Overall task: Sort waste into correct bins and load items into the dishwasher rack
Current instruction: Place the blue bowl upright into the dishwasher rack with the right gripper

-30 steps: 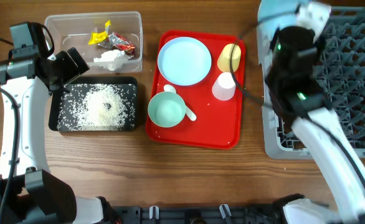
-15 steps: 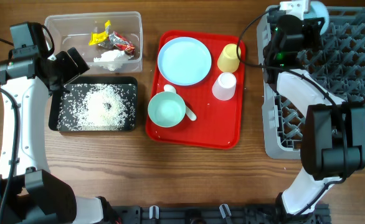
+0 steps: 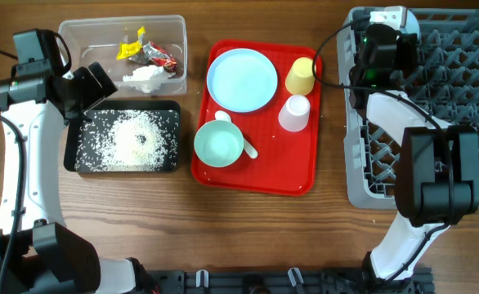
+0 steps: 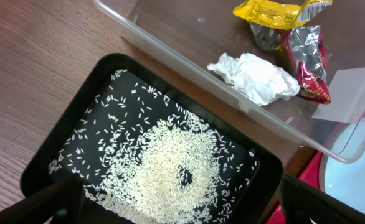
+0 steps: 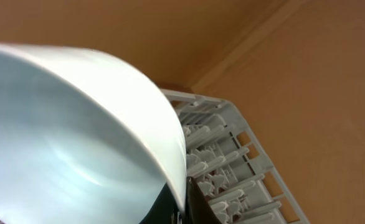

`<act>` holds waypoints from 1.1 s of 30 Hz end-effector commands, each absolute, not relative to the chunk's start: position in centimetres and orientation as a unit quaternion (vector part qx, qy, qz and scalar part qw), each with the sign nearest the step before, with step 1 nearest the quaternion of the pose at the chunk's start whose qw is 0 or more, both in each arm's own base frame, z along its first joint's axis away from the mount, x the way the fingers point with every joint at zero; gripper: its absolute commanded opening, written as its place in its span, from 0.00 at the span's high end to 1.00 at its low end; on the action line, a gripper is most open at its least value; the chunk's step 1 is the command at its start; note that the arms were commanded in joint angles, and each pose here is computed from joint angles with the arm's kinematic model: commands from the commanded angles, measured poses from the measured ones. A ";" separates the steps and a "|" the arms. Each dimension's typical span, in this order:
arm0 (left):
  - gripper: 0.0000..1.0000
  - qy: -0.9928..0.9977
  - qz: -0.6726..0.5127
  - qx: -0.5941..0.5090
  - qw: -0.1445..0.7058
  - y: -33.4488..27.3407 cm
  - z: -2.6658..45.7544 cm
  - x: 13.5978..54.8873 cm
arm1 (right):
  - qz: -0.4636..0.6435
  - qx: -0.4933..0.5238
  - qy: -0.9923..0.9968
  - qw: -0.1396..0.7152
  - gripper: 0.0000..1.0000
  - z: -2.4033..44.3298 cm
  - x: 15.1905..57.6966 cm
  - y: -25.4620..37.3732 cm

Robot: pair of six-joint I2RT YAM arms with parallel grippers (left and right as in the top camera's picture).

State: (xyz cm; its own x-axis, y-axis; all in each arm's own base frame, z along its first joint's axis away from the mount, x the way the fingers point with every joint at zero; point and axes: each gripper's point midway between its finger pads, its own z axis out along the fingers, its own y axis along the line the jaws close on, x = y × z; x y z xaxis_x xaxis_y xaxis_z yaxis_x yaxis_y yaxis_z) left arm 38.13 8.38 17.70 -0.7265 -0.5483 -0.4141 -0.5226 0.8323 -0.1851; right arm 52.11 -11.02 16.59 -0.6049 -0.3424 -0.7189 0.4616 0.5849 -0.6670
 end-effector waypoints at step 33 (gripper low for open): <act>0.00 0.926 -0.026 -0.295 0.237 8.7 18.0 38.3 | -0.328 0.004 0.821 0.467 0.00 19.7 48.7 0.4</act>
State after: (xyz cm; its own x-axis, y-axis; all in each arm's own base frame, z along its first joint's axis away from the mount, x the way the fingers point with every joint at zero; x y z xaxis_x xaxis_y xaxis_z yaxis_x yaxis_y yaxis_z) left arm 38.13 8.38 17.70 -0.7265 -0.5483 -0.4141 -0.5226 0.8323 -0.1851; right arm 49.07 -0.87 14.04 -0.6901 -0.3687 -0.6227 0.2468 0.6890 -0.6814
